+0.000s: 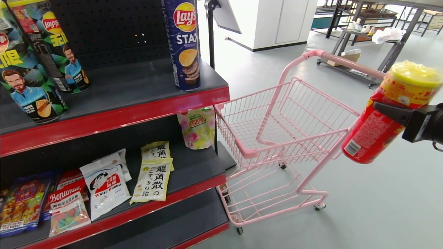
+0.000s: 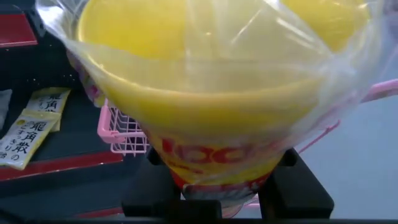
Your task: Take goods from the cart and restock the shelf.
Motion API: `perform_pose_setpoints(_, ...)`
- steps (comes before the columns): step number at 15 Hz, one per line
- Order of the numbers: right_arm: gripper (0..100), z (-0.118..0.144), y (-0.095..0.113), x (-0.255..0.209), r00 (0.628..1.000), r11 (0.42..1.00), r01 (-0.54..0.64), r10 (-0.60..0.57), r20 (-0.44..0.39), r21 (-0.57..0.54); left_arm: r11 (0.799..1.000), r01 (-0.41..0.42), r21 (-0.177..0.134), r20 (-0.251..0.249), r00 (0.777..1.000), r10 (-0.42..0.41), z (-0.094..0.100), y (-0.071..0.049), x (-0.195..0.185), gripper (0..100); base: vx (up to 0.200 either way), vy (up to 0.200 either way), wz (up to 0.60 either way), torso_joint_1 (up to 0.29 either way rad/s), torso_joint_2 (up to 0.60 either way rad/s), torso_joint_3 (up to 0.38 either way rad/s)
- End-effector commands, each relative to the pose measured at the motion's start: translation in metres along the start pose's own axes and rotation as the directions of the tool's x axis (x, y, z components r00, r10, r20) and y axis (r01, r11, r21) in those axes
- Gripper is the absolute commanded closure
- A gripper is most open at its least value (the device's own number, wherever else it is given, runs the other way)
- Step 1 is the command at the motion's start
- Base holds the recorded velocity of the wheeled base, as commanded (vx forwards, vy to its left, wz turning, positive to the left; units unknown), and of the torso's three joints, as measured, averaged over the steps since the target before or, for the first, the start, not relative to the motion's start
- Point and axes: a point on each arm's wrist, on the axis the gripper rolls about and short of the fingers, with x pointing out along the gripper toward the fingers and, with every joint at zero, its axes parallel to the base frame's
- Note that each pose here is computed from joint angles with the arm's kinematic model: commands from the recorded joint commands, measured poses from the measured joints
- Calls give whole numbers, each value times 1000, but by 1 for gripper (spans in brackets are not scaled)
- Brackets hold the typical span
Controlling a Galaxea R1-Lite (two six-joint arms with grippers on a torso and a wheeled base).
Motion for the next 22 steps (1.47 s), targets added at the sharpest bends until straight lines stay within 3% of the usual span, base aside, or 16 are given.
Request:
perform_pose_setpoints(1,100,-3,1,-8,1000,1000,-1,1,5,-13,1000,0,0,-1,1000,0,0,0,0,0,0,0,0,0,0,0)
perform_pose_setpoints(6,100,-1,3,-10,1000,999,-12,13,16,-44,1000,1,5,-1,1000,-1,0,0,0,0,0,0,0,58,-169,-111)
perform_pose_setpoints(15,100,-2,6,-15,999,996,-31,32,21,-82,1000,-6,29,6,1000,6,2,0,-1,0,0,0,0,207,-549,-343)
perform_pose_setpoints(18,100,-6,7,-15,999,994,-38,39,10,-100,1000,-14,27,26,1000,13,12,2,-3,0,0,0,0,220,-530,-310)
perform_pose_setpoints(22,100,-5,10,-14,998,993,-53,54,11,-101,1000,-2,26,17,1000,2,33,5,-2,0,0,0,0,169,-392,-227)
